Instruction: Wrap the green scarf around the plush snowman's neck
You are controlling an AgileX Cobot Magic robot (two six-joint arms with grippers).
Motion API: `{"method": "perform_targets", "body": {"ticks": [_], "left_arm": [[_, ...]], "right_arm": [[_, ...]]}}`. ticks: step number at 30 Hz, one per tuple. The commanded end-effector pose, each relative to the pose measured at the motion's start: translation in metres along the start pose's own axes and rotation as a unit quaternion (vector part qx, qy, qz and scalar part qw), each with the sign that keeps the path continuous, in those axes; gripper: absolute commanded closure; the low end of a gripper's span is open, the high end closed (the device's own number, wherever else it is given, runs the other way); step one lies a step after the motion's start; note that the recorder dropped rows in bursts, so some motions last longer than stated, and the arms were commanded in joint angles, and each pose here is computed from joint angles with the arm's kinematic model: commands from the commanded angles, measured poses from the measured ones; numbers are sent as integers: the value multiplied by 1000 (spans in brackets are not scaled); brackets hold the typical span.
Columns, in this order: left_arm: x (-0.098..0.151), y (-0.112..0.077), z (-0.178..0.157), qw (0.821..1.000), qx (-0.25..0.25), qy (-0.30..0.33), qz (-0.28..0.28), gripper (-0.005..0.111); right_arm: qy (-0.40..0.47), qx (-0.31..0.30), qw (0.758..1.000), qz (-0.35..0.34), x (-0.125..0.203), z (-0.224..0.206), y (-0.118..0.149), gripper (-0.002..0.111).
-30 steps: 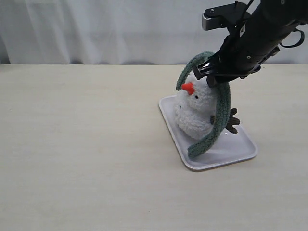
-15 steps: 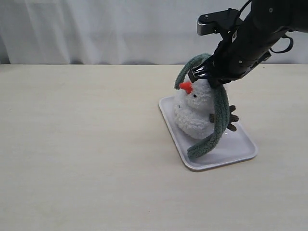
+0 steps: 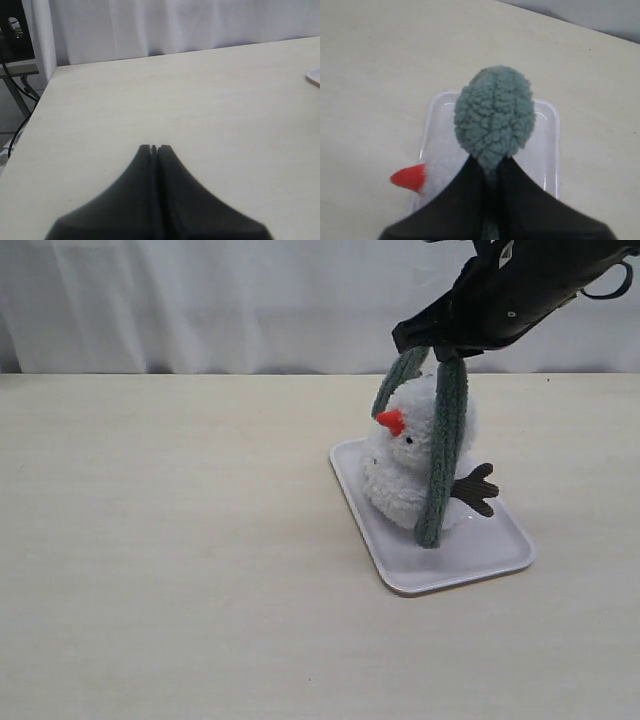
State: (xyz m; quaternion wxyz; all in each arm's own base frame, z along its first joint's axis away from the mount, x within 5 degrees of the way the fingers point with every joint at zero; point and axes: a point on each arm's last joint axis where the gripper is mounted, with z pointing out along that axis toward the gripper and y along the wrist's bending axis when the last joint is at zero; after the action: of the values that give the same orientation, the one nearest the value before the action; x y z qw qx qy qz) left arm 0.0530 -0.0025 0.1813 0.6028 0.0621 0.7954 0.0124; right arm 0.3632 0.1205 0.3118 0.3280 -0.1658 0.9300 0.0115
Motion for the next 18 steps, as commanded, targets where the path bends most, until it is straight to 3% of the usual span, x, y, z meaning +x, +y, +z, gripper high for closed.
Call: {"method": "perform_targets", "body": {"ticks": [1, 18], "left_arm": [[0, 0, 0, 1000, -1, -5, -1, 107], [0, 0, 0, 1000, -1, -5, -1, 107]], "right_arm": [[35, 29, 998, -34, 6, 18, -5, 104], [92, 97, 987, -86, 16, 30, -17, 104]]}}
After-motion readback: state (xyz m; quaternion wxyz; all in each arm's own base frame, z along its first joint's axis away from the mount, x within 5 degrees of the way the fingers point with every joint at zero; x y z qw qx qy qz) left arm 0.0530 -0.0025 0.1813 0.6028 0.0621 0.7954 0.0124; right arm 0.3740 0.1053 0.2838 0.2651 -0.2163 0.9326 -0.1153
